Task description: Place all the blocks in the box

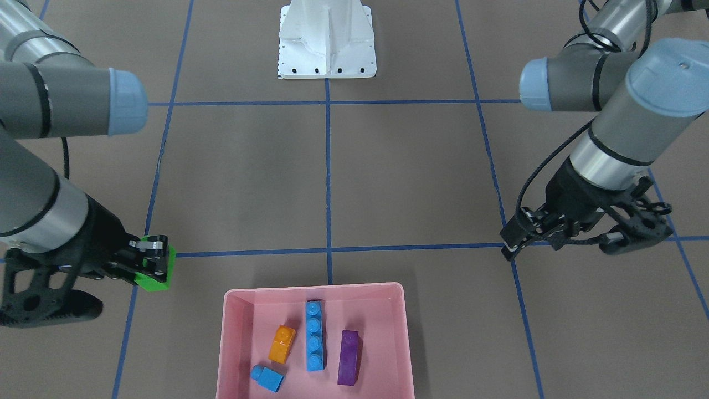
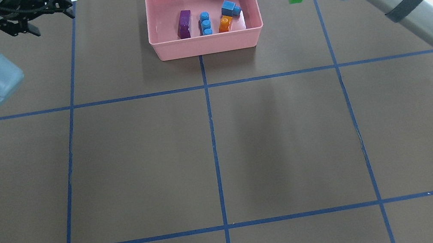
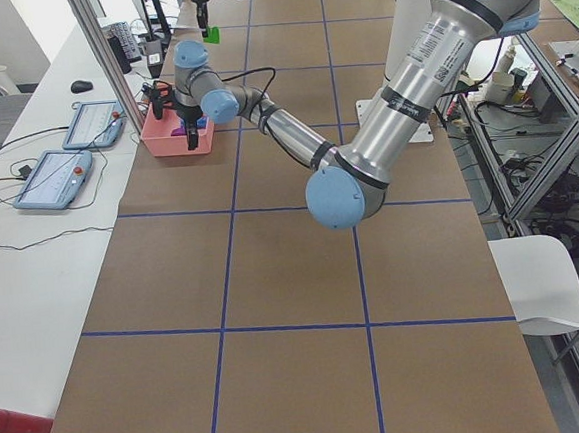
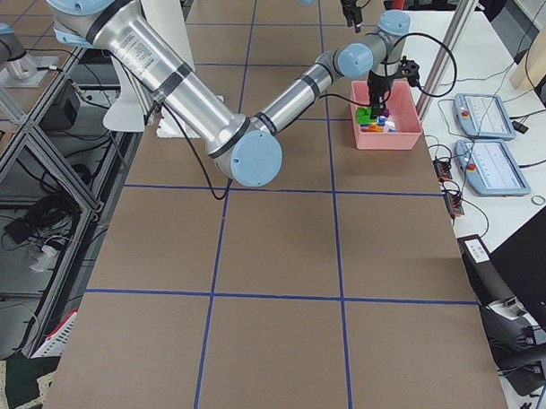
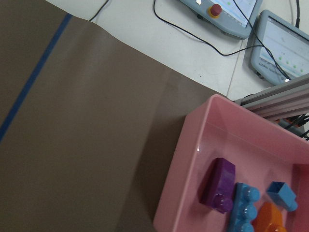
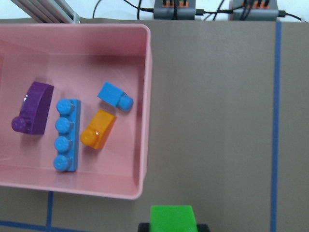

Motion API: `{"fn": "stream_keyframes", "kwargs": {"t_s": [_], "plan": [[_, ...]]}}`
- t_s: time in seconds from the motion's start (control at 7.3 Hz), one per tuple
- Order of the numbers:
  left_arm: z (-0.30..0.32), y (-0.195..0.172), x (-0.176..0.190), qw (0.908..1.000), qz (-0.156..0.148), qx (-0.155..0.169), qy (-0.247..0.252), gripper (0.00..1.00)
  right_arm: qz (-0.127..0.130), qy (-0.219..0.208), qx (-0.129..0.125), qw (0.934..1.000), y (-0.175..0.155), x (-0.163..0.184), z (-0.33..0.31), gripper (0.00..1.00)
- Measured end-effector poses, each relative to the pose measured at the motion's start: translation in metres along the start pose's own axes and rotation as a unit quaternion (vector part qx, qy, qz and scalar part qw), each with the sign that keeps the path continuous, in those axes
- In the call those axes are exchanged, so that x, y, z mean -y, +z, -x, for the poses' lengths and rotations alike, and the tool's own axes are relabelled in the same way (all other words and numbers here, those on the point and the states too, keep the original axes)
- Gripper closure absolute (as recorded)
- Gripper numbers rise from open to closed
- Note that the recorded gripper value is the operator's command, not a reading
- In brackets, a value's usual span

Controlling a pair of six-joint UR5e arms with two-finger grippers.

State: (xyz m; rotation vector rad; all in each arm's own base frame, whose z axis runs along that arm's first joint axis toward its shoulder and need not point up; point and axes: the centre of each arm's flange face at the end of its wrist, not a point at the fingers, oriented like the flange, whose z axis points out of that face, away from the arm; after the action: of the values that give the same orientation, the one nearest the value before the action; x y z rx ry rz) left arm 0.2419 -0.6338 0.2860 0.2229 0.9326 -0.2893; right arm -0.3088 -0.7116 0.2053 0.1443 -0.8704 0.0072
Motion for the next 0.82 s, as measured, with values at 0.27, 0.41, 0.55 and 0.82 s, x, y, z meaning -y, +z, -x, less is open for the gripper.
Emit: {"fn": "stream_keyframes", "kwargs": {"t_s": [0.27,0.41,0.55,0.82], "plan": [[0.077,-0.018,-0.023,0.9985,-0.001,0.025,0.049,0.00,-0.038,-0.014,0.003,0.9992,0.037,0.028,0.041,1.00],[0.105,-0.025,-0.033,0.9971,-0.002,0.035,0.067,0.00,-0.052,-0.025,0.007,0.9983,0.049,0.041,0.058,1.00],[0.131,-0.035,-0.046,0.9955,-0.004,0.043,0.084,0.00,-0.066,-0.038,0.011,0.9970,0.066,0.048,0.073,0.83],[0.174,-0.052,-0.069,0.9929,-0.005,0.060,0.103,0.00,-0.093,-0.041,0.026,0.9945,0.086,0.051,0.099,0.00]]}}
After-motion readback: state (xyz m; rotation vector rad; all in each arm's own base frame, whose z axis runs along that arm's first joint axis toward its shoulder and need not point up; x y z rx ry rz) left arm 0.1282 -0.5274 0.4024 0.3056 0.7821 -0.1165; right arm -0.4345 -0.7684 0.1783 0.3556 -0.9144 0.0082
